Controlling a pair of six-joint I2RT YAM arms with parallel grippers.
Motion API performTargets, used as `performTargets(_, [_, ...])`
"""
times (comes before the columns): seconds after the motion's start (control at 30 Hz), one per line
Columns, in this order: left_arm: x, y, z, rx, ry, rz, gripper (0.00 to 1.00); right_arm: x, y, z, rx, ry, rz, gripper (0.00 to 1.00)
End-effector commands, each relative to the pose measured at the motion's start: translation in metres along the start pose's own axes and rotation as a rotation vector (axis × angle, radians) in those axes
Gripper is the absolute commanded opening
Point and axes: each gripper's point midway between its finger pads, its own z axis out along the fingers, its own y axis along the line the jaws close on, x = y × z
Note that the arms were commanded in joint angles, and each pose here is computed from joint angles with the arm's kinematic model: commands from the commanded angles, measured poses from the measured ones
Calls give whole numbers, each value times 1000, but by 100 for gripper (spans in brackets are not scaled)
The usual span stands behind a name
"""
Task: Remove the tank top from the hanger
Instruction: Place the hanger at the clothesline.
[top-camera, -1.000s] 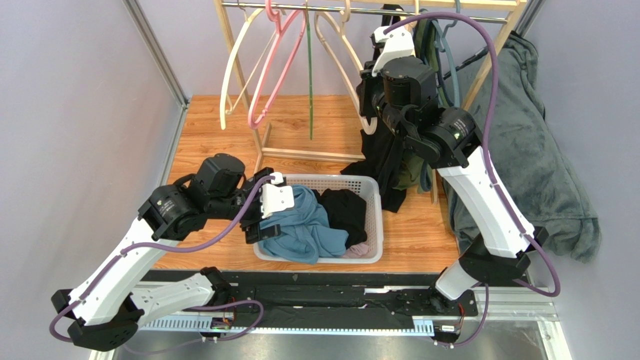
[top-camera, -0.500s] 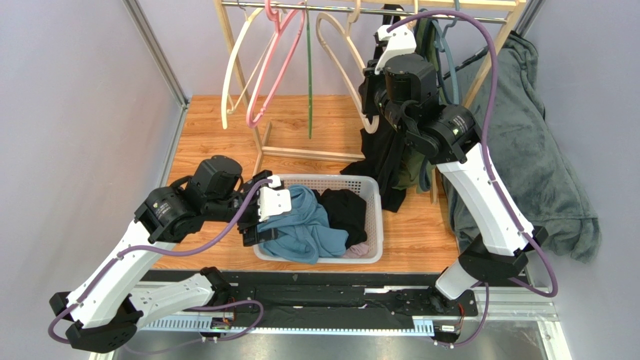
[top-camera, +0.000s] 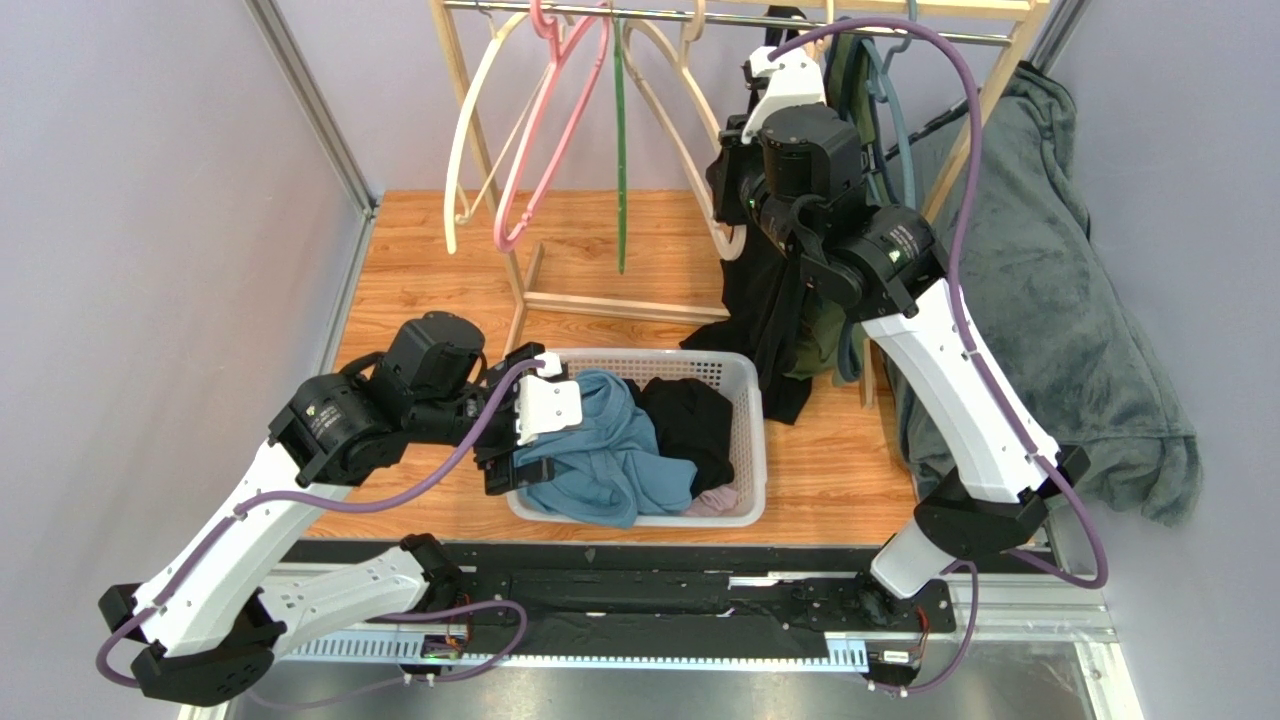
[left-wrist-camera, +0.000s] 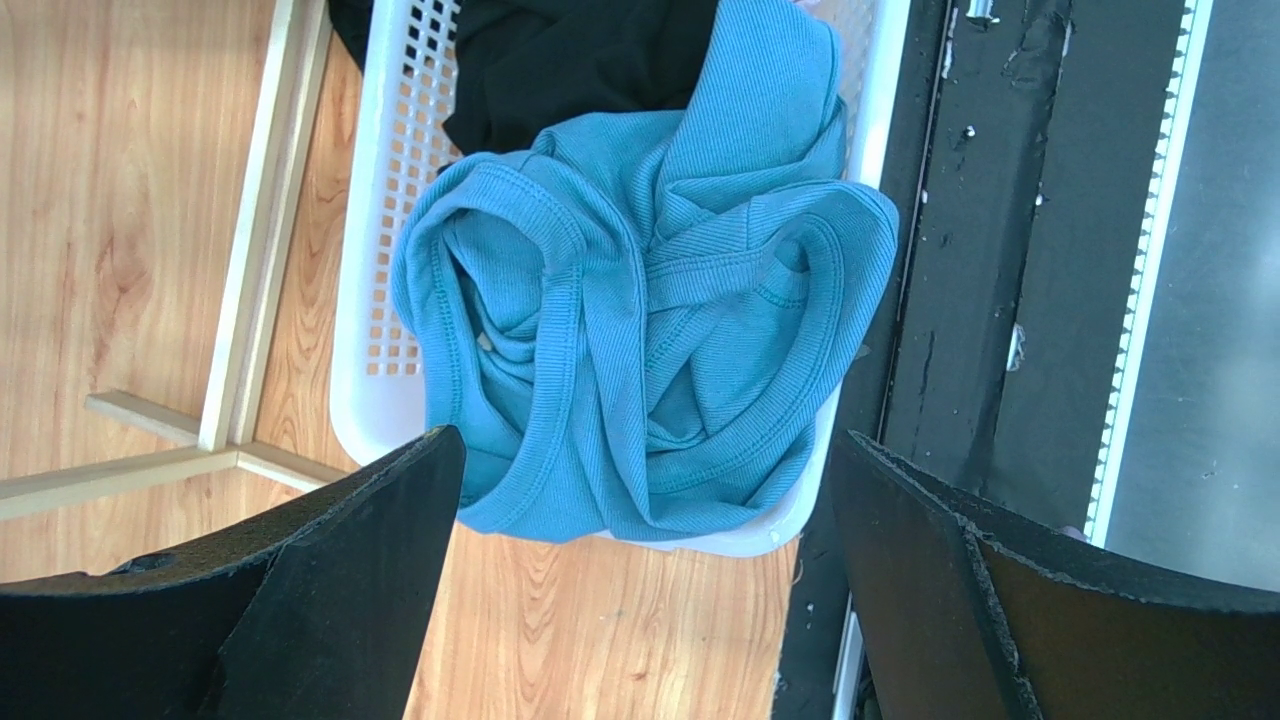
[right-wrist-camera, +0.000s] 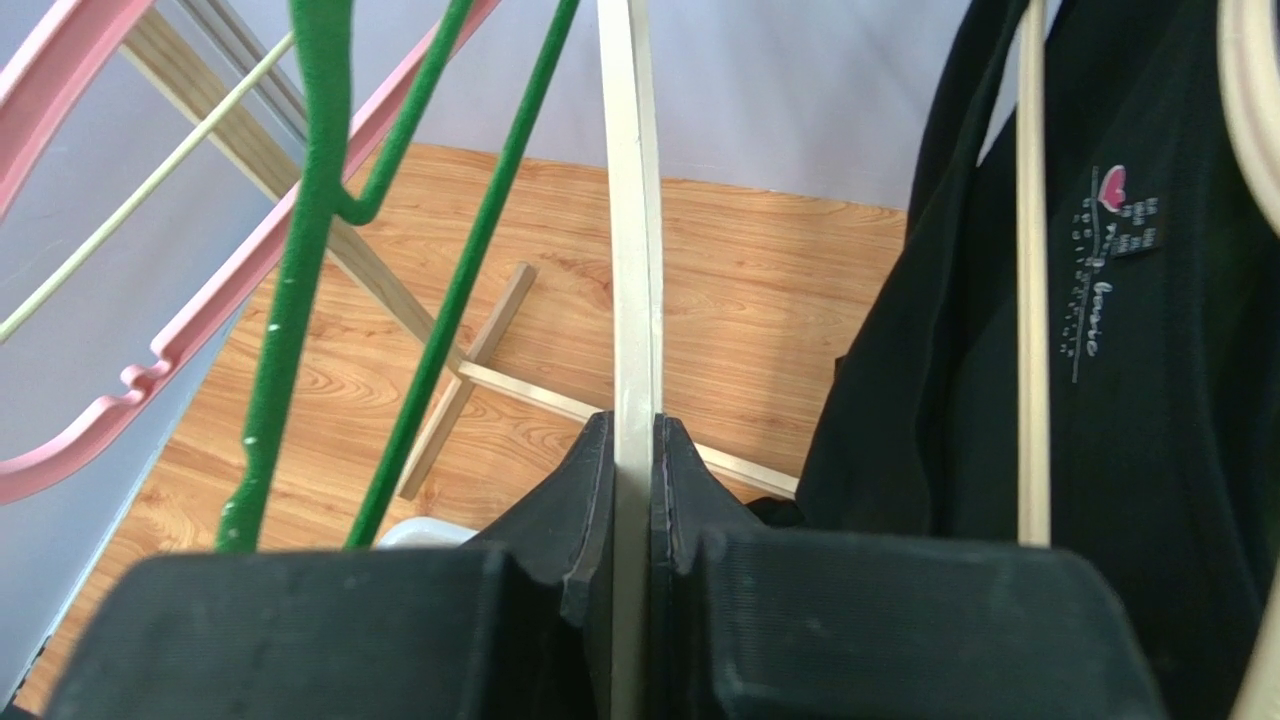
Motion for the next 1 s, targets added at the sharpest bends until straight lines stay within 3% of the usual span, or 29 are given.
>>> performTargets(0.0, [-15, 2, -7, -4, -48, 29, 99, 21, 20, 8, -22, 52, -47, 0])
performTargets(0.2, [-17, 5, -9, -16, -48, 29, 99, 24, 44, 3, -47, 60, -97, 2])
performTargets(0.27, [-18, 6, -9, -19, -47, 28, 99, 20, 47, -1, -54, 57, -94, 14])
performTargets(0.33, [-17, 7, -9, -22, -45, 26, 99, 11, 45, -9, -59, 37, -89, 41])
performTargets(0.4, [-18, 8, -10, -25, -47, 24, 99, 0, 40, -17, -53, 8, -85, 52])
performTargets(0.5, [-18, 10, -9, -34, -41, 22, 99, -24, 26, -39, -42, -52, -72, 57])
performTargets(0.67, [-19, 12, -11, -40, -45, 21, 99, -58, -4, -80, -19, -145, -52, 58])
performTargets(0.97, [-22, 12, -11, -32, -52, 14, 99, -51, -53, -92, 68, -133, -38, 60])
